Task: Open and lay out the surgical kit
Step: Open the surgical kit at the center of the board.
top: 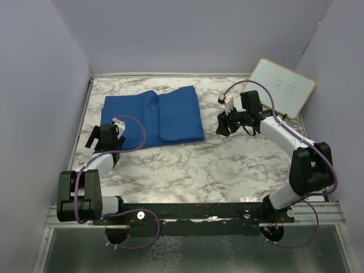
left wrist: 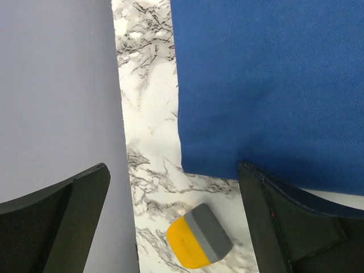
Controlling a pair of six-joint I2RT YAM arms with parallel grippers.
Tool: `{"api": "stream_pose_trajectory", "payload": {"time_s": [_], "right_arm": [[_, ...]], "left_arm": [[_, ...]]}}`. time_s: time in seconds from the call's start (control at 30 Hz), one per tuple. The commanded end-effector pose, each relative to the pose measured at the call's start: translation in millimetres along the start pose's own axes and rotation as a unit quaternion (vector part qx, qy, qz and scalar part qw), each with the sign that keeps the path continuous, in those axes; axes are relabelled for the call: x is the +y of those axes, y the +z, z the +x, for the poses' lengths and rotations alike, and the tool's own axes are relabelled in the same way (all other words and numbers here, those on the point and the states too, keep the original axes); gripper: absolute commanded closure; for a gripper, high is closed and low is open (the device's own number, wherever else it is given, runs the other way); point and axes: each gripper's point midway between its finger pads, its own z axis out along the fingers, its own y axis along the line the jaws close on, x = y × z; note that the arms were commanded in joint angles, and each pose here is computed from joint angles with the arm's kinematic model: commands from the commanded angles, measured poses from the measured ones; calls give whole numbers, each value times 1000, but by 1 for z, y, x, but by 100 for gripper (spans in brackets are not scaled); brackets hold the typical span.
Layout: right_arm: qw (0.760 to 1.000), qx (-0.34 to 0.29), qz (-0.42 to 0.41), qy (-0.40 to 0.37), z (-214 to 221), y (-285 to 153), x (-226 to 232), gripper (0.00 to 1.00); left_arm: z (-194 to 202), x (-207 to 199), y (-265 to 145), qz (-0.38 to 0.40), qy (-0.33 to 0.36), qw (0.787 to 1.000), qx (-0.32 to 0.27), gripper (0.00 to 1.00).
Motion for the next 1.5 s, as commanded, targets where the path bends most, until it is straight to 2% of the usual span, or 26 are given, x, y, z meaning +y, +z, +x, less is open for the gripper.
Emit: {"api": "stream_pose_trajectory", "payload": {"time_s": [0.0,0.17,0.37,0.57,0.73,0.93,1.23,1.47], "right_arm": [[998,-31,-36,-31,-25,1,13,49],[994,-53,-60,-74,-54,10,32,45],[984,-66,-90,-142,-92,41,71,38],[972,-53,-103,-204,-110,88,117,30],[963,-32,-101,-248,-109,129,146,28],[954,-14,-86,-287,-103,169,161,28],[945,17,-51,-323,-83,208,162,29],[946,29,11,-322,-80,216,142,42]], "left_arm": [[-25,12,9,-19,-25,999,-24,1],[-55,9,12,16,-41,997,-58,1],[-95,7,9,63,-81,989,-104,1],[-111,-9,19,112,-111,982,-107,1],[-115,-16,32,150,-153,972,-92,1],[-108,-25,45,211,-197,956,-58,3],[-104,-29,43,229,-206,950,-55,5],[-103,-34,37,242,-207,946,-60,7]]}}
